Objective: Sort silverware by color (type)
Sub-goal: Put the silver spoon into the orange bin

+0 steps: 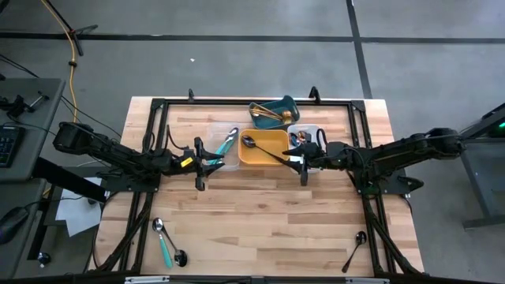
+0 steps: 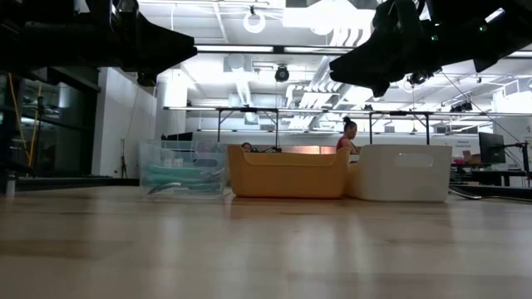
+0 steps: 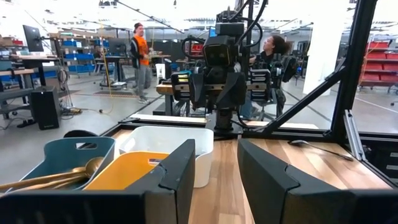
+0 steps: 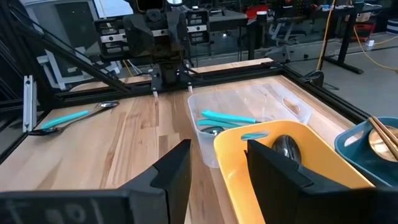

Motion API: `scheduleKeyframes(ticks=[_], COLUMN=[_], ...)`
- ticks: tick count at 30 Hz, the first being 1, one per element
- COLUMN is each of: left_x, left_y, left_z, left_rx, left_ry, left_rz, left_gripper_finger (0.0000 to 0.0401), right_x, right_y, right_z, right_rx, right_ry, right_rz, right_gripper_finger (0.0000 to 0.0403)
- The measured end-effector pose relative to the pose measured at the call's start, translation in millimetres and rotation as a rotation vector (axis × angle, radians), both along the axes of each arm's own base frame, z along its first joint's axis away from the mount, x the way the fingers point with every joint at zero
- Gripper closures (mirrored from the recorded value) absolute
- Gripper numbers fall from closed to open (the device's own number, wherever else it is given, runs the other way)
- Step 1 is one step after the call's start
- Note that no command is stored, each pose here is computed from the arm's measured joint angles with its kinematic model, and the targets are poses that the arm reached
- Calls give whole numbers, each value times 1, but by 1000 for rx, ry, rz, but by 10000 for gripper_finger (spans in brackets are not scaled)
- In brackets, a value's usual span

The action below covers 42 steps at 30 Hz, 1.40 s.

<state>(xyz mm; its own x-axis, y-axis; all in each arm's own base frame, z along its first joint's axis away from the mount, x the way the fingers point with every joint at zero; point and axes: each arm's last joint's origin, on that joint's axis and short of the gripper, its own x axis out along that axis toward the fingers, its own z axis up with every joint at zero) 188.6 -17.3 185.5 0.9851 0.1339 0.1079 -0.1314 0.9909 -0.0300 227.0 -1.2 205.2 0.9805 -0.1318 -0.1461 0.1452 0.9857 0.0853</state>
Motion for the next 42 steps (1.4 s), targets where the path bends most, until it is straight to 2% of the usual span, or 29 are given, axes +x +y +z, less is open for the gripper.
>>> scheduleKeyframes(ticks=[8,11,15,17,20,23,26,29,34,38,42], left_x=[0,0,11,24,37,43,48,47,36,19,-1], left_y=[0,0,-8,-17,-36,-59,-89,-126,-185,-223,-249], left_z=[0,0,7,17,28,45,60,68,58,35,10], left_rx=[-7,-45,-89,-47,5,6,-5,47,193,329,428], left_ry=[-1,-3,56,173,502,778,921,1020,1244,1441,1570], left_rz=[-1,-11,-141,-236,-337,-384,-441,-498,-552,-559,-604], left_gripper_finger=[286,286,286,286,286,286,286,286,286,286,286], right_x=[0,0,0,0,0,0,0,0,0,0,0], right_y=[0,0,0,0,0,0,0,0,0,0,0], right_z=[0,0,0,0,0,0,0,0,0,-1,-3], right_rx=[23,23,34,27,19,26,25,27,77,114,129], right_ry=[-3,-3,-5,-3,-2,-3,-3,-3,-8,-1,18], right_rz=[-3,-3,-4,0,1,0,1,1,-7,-13,-17], right_gripper_finger=[253,253,253,253,253,253,253,253,253,253,253])
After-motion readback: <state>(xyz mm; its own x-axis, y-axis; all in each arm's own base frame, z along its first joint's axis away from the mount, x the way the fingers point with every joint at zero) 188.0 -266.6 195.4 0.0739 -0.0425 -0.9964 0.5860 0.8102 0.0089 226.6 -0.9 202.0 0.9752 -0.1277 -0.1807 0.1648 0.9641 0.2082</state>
